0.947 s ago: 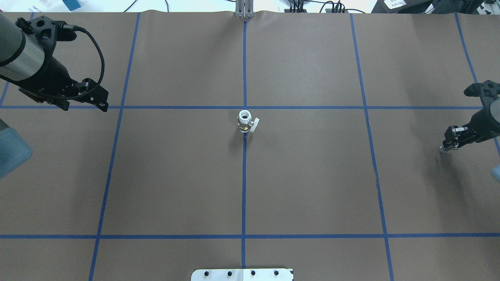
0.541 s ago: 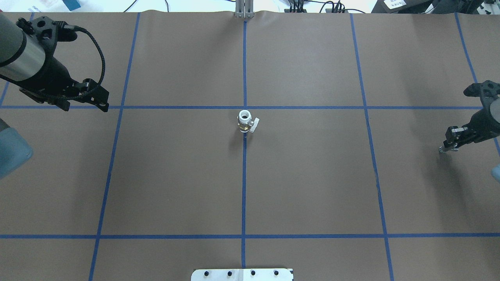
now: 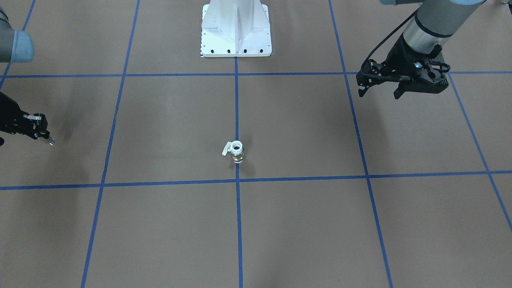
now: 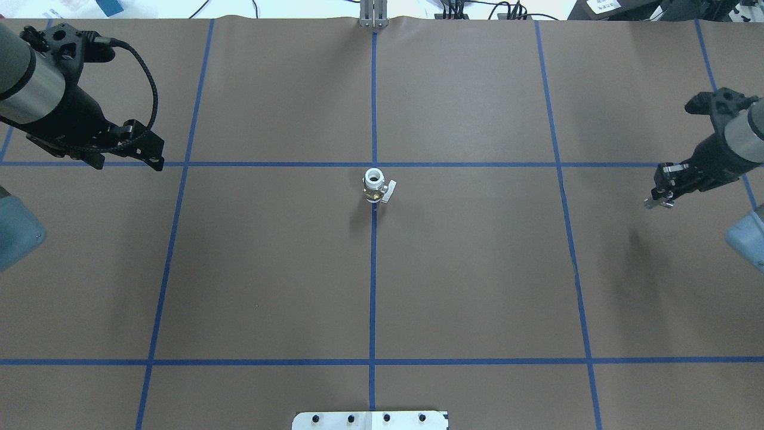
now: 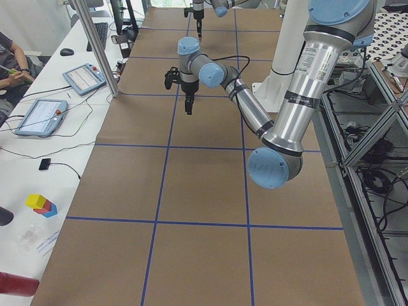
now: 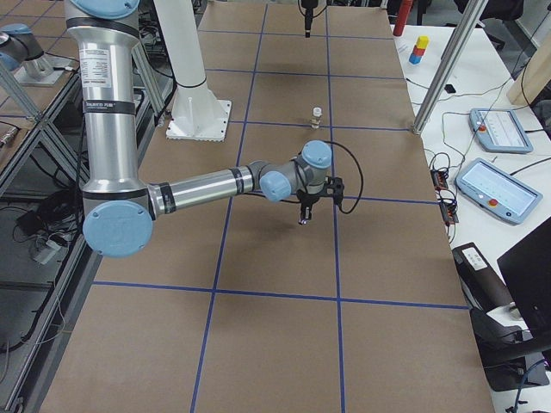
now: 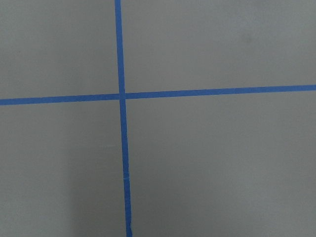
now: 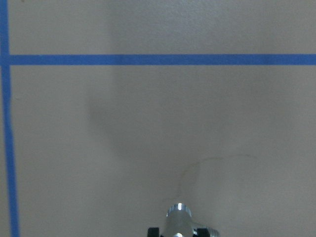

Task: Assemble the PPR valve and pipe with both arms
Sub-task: 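Carry the chrome fitting with the right gripper above the standing valve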

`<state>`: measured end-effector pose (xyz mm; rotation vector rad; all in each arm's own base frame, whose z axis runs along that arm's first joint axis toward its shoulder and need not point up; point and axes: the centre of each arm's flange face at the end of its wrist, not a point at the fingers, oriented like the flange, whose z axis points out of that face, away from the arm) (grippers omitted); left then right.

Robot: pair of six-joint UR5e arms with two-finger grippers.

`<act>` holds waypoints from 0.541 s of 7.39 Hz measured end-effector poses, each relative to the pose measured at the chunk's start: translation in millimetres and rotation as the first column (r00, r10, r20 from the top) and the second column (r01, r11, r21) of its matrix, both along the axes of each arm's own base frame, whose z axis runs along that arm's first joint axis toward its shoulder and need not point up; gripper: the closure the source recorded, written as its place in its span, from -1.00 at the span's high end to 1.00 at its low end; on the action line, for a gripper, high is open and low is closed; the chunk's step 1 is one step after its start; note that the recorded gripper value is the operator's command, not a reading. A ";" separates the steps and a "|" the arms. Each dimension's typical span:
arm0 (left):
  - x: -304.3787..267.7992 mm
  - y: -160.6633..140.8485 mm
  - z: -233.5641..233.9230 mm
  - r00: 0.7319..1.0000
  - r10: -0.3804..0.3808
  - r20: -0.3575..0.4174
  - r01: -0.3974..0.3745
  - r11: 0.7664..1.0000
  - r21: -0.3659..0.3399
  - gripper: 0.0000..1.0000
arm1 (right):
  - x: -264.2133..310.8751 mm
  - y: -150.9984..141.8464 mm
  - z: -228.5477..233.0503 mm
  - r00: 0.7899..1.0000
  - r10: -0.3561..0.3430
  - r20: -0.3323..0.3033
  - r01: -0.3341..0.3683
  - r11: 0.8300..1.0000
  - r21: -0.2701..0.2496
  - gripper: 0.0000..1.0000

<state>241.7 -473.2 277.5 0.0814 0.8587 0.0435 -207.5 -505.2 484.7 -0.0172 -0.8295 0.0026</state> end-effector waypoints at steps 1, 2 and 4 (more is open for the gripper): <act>-4.9 0.0 3.1 1.000 0.009 0.005 -0.009 1.000 0.015 0.98 | -31.4 -20.8 -63.0 1.000 0.018 0.018 -0.017 1.000 -0.006 -1.00; -11.4 -1.6 9.1 1.000 0.019 0.014 -0.020 0.999 0.030 0.98 | -73.4 -29.6 -124.9 0.998 0.042 0.041 -0.041 0.999 -0.020 -1.00; -33.6 -6.3 33.7 0.997 0.058 0.051 -0.062 0.995 0.075 0.98 | -155.9 -22.8 -234.1 0.993 0.093 0.067 -0.090 0.994 -0.058 -1.00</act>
